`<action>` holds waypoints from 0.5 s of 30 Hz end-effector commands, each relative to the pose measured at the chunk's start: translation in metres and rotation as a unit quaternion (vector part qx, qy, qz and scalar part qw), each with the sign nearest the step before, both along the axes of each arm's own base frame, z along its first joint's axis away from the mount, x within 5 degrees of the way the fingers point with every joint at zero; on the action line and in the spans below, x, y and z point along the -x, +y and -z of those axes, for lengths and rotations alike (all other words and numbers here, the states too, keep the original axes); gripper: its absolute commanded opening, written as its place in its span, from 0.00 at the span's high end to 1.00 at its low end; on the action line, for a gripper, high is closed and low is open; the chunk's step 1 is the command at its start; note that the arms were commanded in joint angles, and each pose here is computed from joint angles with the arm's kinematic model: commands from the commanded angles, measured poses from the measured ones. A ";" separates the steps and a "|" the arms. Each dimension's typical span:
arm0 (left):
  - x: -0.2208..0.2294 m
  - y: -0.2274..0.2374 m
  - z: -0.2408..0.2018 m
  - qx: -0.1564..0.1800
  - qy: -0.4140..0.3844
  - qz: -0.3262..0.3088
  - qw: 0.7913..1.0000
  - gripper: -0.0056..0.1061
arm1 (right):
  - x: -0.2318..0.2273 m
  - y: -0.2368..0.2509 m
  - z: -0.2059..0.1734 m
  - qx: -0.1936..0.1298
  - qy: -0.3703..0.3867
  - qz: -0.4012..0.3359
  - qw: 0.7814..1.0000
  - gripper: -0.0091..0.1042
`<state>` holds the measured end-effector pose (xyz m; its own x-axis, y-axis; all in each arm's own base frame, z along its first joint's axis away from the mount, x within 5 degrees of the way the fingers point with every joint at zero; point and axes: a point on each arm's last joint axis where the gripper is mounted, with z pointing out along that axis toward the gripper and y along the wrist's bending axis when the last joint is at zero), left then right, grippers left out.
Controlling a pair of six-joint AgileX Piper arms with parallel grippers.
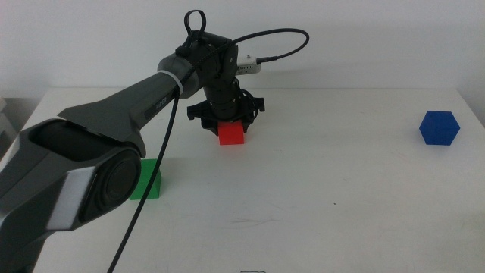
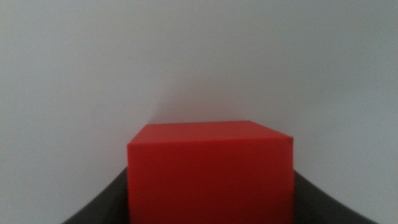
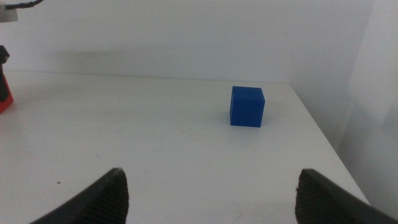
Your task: Stack red cubes first, then green, then blue cubes in a specific spot.
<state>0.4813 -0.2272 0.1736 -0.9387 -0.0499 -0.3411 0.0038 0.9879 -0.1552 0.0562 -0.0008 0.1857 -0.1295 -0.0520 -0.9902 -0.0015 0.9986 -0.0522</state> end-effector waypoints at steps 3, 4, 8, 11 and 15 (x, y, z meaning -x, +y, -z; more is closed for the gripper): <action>0.001 -0.002 -0.055 0.042 -0.071 0.004 0.997 0.70 | 0.002 0.000 -0.015 0.006 -0.059 0.000 0.998 0.13; 0.001 -0.002 -0.056 0.041 -0.071 0.005 0.997 0.74 | 0.002 0.000 -0.015 0.006 -0.059 0.000 0.998 0.13; 0.008 -0.003 -0.063 0.050 -0.048 0.020 0.997 0.92 | 0.002 0.000 -0.015 0.006 -0.059 0.000 0.998 0.13; 0.014 -0.006 -0.073 0.049 -0.048 0.033 0.997 0.96 | 0.002 0.000 -0.015 0.006 -0.059 0.000 0.998 0.13; 0.032 -0.018 -0.086 0.007 -0.064 0.056 0.996 0.96 | 0.002 0.000 -0.015 0.006 -0.059 0.000 0.998 0.13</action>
